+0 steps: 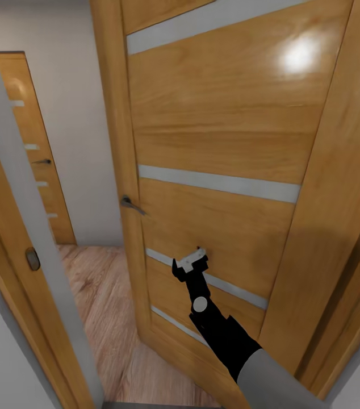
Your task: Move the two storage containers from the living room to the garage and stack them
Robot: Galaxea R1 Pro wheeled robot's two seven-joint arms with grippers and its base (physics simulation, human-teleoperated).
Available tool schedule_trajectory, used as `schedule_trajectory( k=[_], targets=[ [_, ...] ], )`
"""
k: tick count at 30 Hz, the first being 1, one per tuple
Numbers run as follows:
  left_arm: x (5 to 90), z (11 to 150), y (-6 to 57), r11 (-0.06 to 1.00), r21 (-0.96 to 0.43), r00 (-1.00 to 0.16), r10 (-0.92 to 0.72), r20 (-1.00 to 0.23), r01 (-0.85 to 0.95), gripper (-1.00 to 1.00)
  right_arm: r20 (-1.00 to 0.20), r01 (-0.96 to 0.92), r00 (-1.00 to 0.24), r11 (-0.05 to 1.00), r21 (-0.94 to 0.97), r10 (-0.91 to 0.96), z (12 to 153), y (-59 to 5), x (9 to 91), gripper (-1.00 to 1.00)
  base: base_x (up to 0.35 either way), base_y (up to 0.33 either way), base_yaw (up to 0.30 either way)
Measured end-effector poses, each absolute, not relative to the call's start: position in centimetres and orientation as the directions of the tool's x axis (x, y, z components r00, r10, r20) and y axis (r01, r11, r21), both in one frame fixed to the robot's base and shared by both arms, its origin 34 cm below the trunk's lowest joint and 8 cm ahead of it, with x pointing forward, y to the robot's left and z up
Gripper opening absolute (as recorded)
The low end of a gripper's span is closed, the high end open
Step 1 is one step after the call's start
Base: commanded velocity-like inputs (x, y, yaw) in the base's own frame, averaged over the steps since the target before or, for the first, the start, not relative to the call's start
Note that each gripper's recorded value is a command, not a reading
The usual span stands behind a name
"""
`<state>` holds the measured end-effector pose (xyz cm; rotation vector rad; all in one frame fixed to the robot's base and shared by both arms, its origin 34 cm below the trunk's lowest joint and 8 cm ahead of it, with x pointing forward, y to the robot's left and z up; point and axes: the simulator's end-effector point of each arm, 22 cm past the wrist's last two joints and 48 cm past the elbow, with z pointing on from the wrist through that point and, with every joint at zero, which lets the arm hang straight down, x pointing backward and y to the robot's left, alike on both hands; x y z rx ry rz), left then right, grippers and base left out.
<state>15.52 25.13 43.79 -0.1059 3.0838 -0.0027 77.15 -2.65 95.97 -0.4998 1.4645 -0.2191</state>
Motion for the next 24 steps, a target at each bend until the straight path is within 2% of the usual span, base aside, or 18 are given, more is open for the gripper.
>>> schedule_trajectory(
  k=[13, 24],
  targets=[
    [15.5, 43.8, 25.1, 0.998, -0.004, -0.996, -0.069, -0.056, -0.068, 1.0, -0.906, -0.103, 0.038, 0.9, -0.424, -0.422, 94.0, -6.4, 78.3, 1.0, 0.196, 0.0, 0.0],
    [15.5, 43.8, 25.1, 0.998, -0.004, -0.996, -0.069, -0.056, -0.069, 1.0, -0.903, -0.11, 0.023, 0.897, -0.428, -0.428, 93.1, -6.5, 78.3, 1.0, 0.014, 0.0, 0.0]
  ],
)
